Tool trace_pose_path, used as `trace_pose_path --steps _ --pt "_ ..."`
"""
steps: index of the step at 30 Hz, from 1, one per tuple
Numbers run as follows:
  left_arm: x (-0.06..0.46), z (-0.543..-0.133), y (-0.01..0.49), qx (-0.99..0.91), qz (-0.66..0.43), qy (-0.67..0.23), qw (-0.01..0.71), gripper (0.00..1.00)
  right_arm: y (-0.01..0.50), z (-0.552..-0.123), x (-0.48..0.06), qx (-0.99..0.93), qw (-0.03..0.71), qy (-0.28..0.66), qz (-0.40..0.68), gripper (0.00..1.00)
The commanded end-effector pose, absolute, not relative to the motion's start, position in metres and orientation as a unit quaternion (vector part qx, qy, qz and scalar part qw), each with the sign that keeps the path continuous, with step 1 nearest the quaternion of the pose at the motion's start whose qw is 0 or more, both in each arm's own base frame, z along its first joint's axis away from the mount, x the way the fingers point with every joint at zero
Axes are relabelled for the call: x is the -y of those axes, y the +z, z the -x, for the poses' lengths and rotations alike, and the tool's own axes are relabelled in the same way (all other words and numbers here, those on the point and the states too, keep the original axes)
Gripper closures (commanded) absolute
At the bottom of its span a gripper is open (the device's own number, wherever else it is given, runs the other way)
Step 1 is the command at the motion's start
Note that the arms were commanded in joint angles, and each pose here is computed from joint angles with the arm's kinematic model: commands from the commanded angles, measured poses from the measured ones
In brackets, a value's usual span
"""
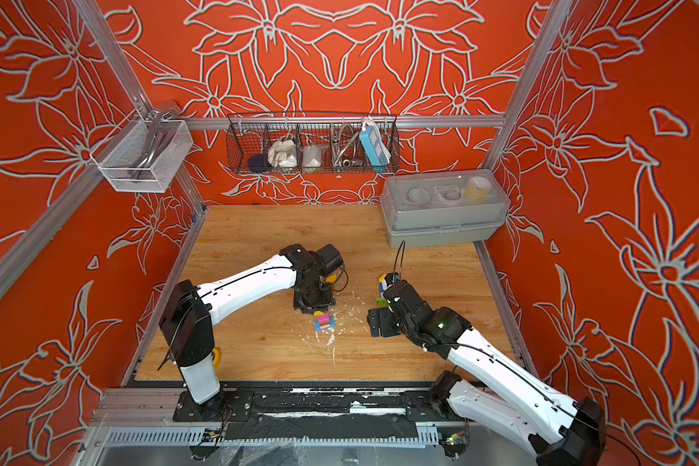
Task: Assemble the number 1 with lego
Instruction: Assemble the lego brick with the lego brick.
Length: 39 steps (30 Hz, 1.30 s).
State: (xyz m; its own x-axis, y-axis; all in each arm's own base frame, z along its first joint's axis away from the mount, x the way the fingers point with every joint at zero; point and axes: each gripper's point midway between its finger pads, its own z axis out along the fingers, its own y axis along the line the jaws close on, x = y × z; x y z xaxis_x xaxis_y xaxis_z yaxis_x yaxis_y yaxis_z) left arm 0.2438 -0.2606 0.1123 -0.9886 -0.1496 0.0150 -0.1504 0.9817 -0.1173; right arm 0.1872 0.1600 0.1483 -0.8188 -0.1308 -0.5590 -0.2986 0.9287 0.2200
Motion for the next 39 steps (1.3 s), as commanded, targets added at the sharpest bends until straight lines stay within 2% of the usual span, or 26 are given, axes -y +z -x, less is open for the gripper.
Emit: trace_pose_path --steps 1,23,39 --pt "0.262 -0.246 0.110 0.995 -0.089 0.052 -0.009 1.00 0.142 -0.186 -0.160 -0.943 0.274 0.149 0.115 0.05" --pt "0.275 -0.238 0.088 0.994 -0.096 0.048 0.002 1.00 0.132 -0.185 -0.159 -0.942 0.275 0.149 0.119 0.05" --pt "0.263 -0.231 0.090 0.996 -0.089 0.014 0.005 1.00 0.131 -0.185 -0.159 -0.940 0.280 0.151 0.120 0.06"
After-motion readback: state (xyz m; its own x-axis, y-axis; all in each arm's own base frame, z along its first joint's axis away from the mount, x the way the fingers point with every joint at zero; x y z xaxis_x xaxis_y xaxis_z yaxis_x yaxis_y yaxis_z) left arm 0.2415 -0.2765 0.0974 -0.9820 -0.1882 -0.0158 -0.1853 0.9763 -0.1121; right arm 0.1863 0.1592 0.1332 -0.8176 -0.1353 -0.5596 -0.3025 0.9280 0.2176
